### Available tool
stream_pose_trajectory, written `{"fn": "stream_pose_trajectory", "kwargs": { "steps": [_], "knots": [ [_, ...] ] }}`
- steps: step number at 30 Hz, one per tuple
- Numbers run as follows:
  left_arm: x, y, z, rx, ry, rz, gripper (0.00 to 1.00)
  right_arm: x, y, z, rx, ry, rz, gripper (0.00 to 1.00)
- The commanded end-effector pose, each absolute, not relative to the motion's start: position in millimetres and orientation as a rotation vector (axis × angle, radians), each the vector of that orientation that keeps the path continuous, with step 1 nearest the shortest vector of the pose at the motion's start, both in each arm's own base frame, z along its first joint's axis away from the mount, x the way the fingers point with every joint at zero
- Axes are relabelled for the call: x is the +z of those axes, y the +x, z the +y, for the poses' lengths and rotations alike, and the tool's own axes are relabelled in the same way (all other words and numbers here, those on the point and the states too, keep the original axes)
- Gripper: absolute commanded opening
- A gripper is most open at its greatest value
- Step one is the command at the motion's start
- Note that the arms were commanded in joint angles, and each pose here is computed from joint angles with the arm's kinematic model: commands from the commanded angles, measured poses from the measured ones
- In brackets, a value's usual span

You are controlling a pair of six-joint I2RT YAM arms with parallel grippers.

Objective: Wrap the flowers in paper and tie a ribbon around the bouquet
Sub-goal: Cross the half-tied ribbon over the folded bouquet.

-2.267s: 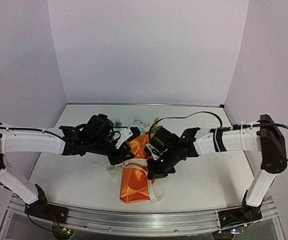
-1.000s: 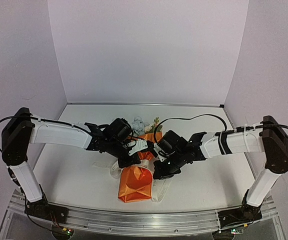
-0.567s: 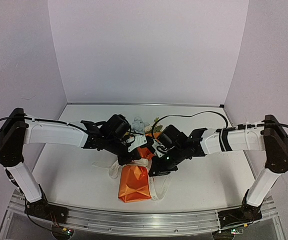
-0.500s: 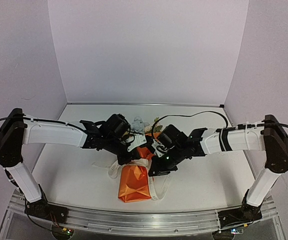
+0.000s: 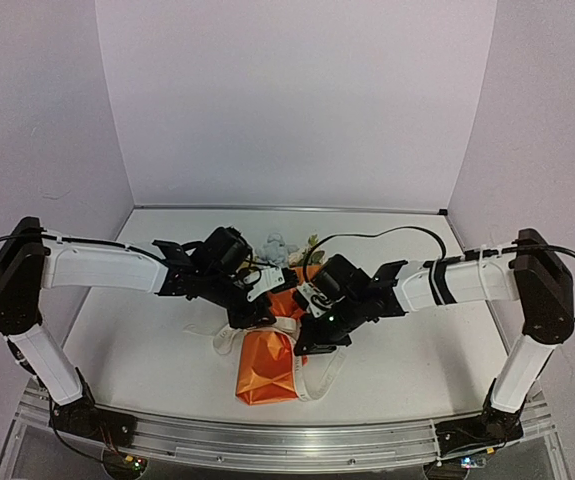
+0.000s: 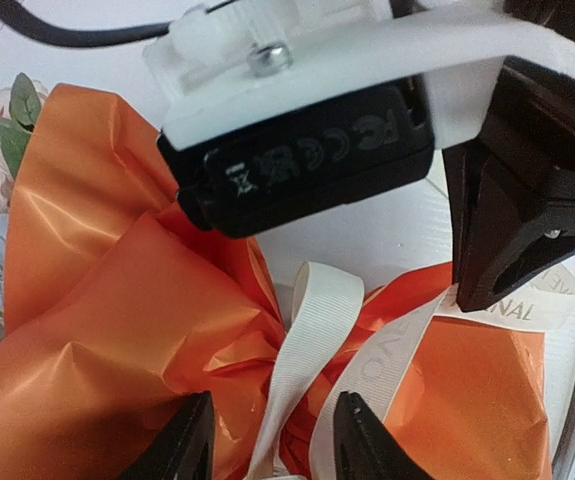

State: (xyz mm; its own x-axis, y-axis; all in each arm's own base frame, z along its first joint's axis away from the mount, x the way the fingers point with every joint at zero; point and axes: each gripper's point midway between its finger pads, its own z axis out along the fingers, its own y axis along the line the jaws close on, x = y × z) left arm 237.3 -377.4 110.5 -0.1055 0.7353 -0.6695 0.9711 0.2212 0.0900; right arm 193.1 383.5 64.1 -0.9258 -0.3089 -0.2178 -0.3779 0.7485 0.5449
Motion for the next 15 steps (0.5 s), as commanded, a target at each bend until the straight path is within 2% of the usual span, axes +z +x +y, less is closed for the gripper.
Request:
{"fn": "stream_pose_trajectory", "kwargs": {
  "steps": [1,5,15],
  "knots": [
    [115.8,243.4,-391.1,-0.524,1.602,1.85,0.45,65.2,199.6,375.0,0.891,-0.511,2.787,0.0],
    [112.4,242.0,-394.4,-0.53,1.647,1.853,0.45,63.9,197.8,370.8,0.876,-0.523,2.784,0.0],
    [92.0,241.0,-397.1,-0.535,1.705,1.908,0.32,65.9,200.8,365.9,0.86,-0.536,2.764,0.0]
  ]
}}
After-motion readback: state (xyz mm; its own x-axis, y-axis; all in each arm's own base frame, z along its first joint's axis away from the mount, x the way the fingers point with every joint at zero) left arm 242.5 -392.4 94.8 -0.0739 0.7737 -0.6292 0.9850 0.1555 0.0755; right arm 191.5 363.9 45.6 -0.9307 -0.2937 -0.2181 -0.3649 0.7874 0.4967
